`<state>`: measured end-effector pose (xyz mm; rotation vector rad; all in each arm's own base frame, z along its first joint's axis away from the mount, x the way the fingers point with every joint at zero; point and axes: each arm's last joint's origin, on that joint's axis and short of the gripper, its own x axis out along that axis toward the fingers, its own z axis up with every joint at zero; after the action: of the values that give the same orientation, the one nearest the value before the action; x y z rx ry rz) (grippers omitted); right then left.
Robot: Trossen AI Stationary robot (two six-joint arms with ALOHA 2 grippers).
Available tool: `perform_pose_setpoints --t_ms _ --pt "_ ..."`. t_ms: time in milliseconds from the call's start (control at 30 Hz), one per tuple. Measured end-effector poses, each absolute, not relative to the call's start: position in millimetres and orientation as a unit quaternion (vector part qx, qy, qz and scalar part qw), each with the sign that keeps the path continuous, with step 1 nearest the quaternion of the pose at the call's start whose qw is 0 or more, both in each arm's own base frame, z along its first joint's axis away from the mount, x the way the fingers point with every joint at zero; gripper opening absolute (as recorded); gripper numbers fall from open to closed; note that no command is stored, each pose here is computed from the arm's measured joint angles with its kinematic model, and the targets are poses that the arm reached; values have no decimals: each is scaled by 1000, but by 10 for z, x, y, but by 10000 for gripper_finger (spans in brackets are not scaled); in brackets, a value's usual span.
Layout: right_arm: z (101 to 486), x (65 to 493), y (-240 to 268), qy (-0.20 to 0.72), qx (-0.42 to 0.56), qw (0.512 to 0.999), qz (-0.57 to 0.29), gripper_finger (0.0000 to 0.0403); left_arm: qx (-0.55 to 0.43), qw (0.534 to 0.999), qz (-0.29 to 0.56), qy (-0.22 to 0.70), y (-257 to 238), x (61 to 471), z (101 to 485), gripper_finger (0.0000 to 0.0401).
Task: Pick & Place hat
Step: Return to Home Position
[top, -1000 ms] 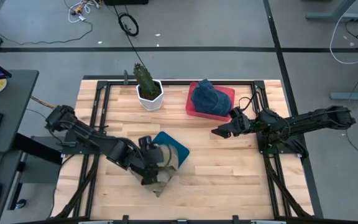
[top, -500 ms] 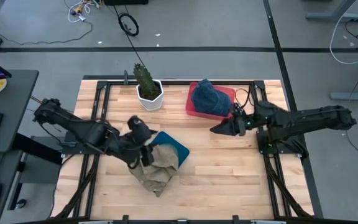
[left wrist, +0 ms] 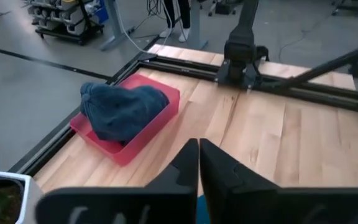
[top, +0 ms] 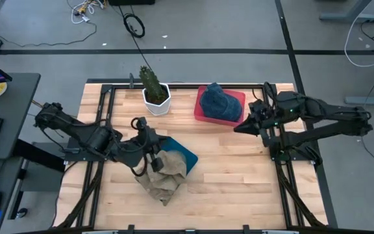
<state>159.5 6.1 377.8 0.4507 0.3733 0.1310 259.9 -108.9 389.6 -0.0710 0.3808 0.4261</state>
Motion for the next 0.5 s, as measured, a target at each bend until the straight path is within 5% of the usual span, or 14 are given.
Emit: perform_pose_setpoints --t_ms 500 --pt "3695 1339 40 235 207 949 19 2 -28 975 132 175 -1126 3387 3526 3"
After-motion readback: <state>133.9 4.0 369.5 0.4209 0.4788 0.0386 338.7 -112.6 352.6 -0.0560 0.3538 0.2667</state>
